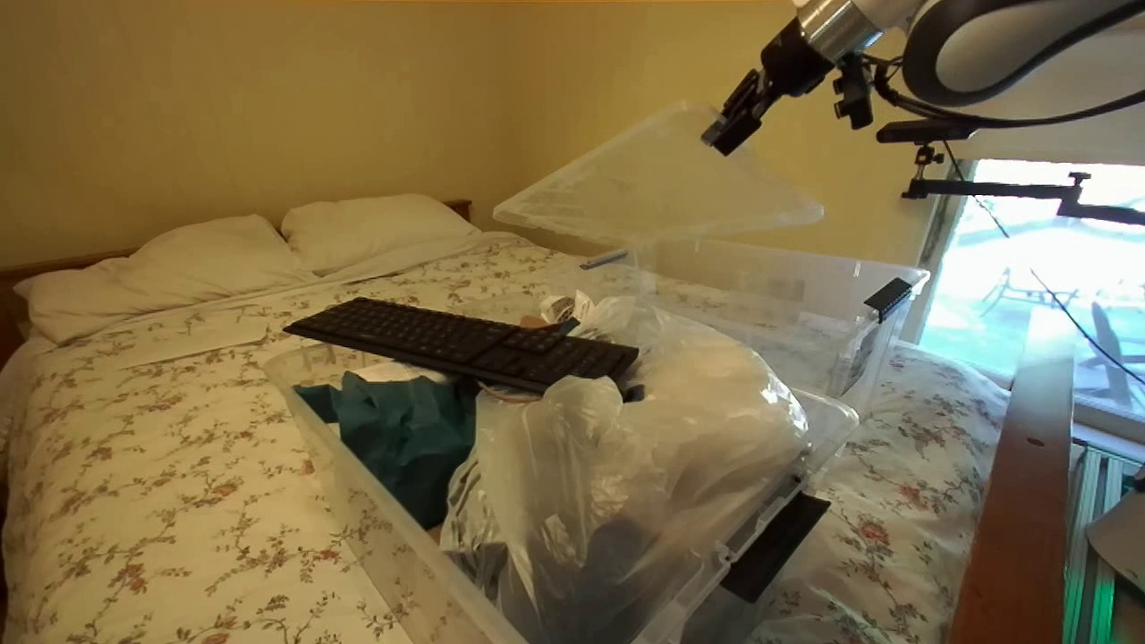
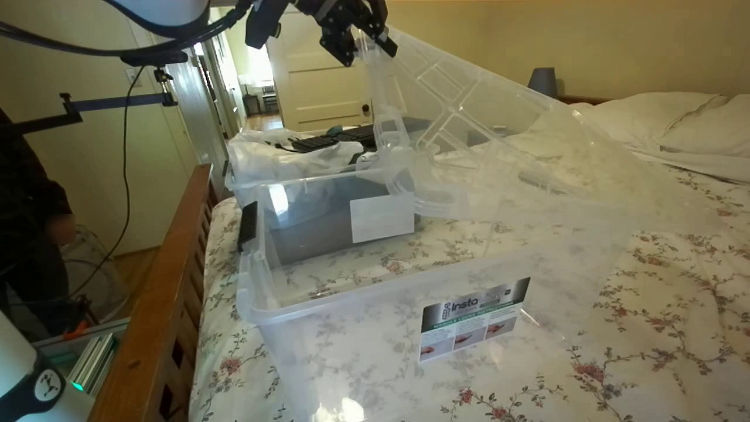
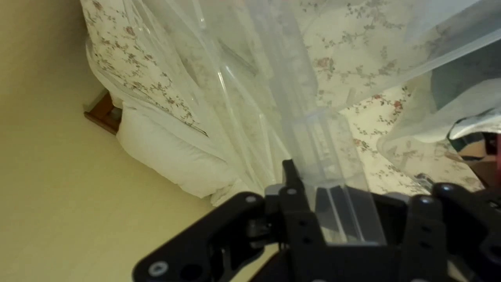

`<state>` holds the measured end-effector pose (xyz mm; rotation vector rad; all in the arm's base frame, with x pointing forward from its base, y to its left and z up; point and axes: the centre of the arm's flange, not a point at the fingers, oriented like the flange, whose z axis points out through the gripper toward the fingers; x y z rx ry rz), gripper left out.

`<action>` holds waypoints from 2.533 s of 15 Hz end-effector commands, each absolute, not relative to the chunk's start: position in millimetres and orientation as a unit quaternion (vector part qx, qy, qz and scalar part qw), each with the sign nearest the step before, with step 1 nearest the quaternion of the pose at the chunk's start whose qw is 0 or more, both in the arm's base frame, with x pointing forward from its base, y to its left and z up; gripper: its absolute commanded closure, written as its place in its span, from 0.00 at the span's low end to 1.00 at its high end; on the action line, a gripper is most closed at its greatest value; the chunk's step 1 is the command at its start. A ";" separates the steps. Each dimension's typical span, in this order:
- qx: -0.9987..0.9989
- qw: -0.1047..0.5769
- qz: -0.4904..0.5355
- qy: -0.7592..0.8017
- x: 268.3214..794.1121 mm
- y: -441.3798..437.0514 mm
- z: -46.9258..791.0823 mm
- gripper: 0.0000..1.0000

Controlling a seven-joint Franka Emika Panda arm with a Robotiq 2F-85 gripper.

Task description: Completely open the storage crate on the right

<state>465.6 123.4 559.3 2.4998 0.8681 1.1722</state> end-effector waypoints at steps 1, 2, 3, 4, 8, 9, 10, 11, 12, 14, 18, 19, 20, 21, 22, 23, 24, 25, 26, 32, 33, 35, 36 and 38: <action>0.847 0.050 0.437 0.298 436.9 124.4 608.6 0.97; 0.843 0.038 0.448 0.296 433.9 120.9 618.0 0.97; 0.839 0.026 0.458 0.293 430.6 118.3 626.9 0.97; 0.837 0.015 0.466 0.286 428.9 115.0 635.4 0.97; 0.833 0.057 0.461 0.301 437.4 102.5 624.4 0.90; 0.834 0.059 0.459 0.301 438.9 100.9 621.9 0.90; 0.835 0.060 0.457 0.302 440.4 101.4 619.8 0.97; 0.837 0.052 0.467 0.281 447.4 103.3 622.2 0.97; 0.839 0.040 0.480 0.253 459.8 99.1 632.7 0.97; 0.841 0.026 0.497 0.212 479.1 74.5 670.7 0.97; 0.845 0.010 0.521 0.121 498.0 18.0 732.0 0.97; 0.850 0.007 0.518 0.095 507.3 3.8 736.9 0.97; 0.856 0.005 0.513 0.069 516.8 -9.3 737.9 0.97; 0.865 0.007 0.500 0.043 527.9 -21.1 734.2 0.97; 0.870 0.013 0.493 0.018 535.0 -29.8 729.4 0.97; 0.876 0.030 0.481 -0.006 543.5 -37.5 719.4 0.97; 0.871 0.021 0.489 0.039 512.8 -37.0 712.4 0.90; 0.876 0.025 0.481 0.019 522.4 -47.5 704.6 0.90; 0.880 0.028 0.475 0.008 530.7 -54.4 697.0 0.97; 0.900 0.080 0.426 0.043 535.1 -57.3 674.6 0.97; 0.903 0.101 0.415 0.054 535.6 -56.0 669.0 0.97; 0.907 0.139 0.388 0.082 536.6 -48.7 652.6 0.97; 0.909 0.158 0.374 0.097 537.1 -43.0 643.9 0.97; 0.909 0.186 0.345 0.138 538.0 -26.2 622.7 0.97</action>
